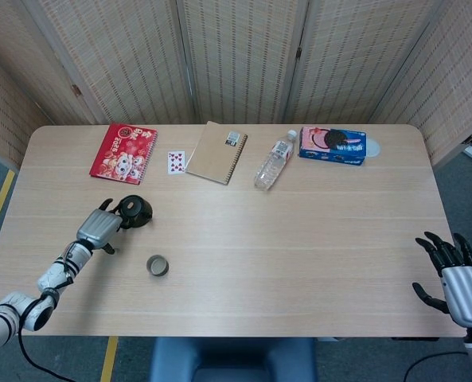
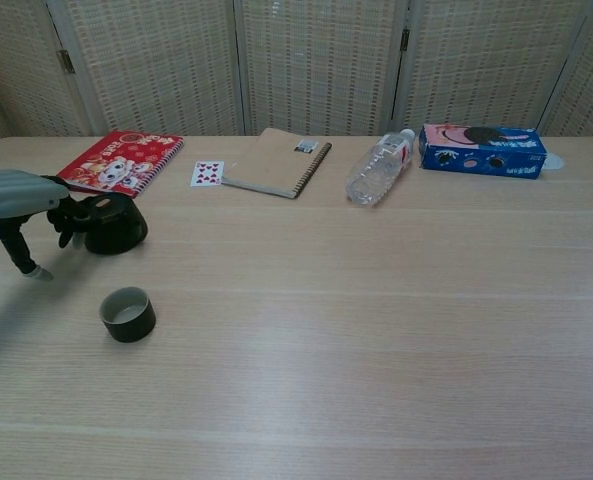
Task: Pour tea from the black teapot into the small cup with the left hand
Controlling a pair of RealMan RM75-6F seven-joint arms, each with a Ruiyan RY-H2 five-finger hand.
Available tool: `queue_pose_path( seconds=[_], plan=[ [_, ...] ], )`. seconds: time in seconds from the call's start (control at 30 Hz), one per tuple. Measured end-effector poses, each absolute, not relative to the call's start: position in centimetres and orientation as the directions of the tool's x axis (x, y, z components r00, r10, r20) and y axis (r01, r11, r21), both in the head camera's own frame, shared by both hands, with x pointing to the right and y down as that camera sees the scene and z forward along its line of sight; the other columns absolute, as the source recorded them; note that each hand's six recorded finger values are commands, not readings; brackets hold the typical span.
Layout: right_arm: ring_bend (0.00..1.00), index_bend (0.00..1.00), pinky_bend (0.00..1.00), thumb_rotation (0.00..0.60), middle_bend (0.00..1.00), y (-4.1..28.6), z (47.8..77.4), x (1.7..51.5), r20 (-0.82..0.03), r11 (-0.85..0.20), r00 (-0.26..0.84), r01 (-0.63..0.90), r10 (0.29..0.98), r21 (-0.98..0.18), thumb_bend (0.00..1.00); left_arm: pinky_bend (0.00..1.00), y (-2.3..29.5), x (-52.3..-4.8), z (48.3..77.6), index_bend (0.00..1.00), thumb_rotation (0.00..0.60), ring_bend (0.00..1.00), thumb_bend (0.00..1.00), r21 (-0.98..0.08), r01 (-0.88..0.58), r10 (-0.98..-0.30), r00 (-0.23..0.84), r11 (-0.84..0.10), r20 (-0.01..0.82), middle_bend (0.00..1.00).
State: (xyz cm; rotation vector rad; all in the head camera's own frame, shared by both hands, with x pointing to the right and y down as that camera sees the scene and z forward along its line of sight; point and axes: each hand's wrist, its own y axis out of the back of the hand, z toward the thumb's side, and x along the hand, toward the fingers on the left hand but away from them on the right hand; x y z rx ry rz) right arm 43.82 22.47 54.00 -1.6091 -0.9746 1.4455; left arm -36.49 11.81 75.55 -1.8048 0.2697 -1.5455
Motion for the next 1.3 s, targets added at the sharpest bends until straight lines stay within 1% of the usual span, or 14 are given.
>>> queue_pose_path(
  seconds=[0.17, 0.3, 0.4, 0.53, 0.93, 1.07, 1.3],
  plan=[
    [0.19, 0.15, 0.02, 0.6, 0.15, 22.5, 53.9, 43.9, -0.421, -0.425, 0.067, 0.055, 0.904, -0.903, 0.28, 0.0, 12.0, -36.6, 75.9, 0.54, 0.6, 0.44, 0.19, -0.637, 0.292, -0.586, 0.252, -0.713, 0.77, 0.58],
    [0.19, 0.15, 0.02, 0.6, 0.15, 22.5, 53.8, 43.9, -0.421, -0.425, 0.067, 0.055, 0.905, -0.904, 0.28, 0.0, 12.0, -36.6, 76.2, 0.65, 0.6, 0.5, 0.19, -0.636, 0.288, -0.584, 0.252, -0.716, 0.772, 0.66],
    [0.19, 0.15, 0.02, 0.6, 0.15, 22.5, 53.8, 43.8, -0.42, -0.424, 0.068, 0.062, 0.905, -0.904, 0.28, 0.0, 11.9, -36.6, 76.3, 0.71, 0.6, 0.56, 0.19, -0.633, 0.287, -0.582, 0.25, -0.719, 0.774, 0.73],
    [0.19, 0.15, 0.02, 0.6, 0.15, 22.5, 53.7, 43.8, -0.42, -0.424, 0.07, 0.064, 0.905, -0.903, 0.28, 0.0, 11.8, -36.5, 76.5, 0.77, 0.6, 0.61, 0.19, -0.634, 0.278, -0.583, 0.249, -0.721, 0.773, 0.79],
    [0.19, 0.15, 0.02, 0.6, 0.15, 22.5, 53.7, 43.9, -0.421, -0.425, 0.068, 0.074, 0.905, -0.902, 0.28, 0.0, 10.8, -35.7, 76.3, 0.95, 0.6, 0.8, 0.19, -0.681, 0.24, -0.621, 0.282, -0.692, 0.731, 0.98],
    [0.19, 0.15, 0.02, 0.6, 0.15, 22.4, 53.8, 44.1, -0.421, -0.426, 0.066, 0.077, 0.904, -0.902, 0.28, 0.0, 10.4, -35.3, 76.4, 0.99, 0.6, 0.85, 0.19, -0.682, 0.23, -0.622, 0.284, -0.694, 0.729, 1.0],
    [0.19, 0.15, 0.02, 0.6, 0.15, 22.5, 53.9, 44.4, -0.421, -0.425, 0.06, 0.084, 0.905, -0.901, 0.28, 0.0, 9.6, -35.0, 76.2, 1.0, 0.6, 0.89, 0.17, -0.693, 0.198, -0.639, 0.278, -0.693, 0.717, 1.0]
  ],
)
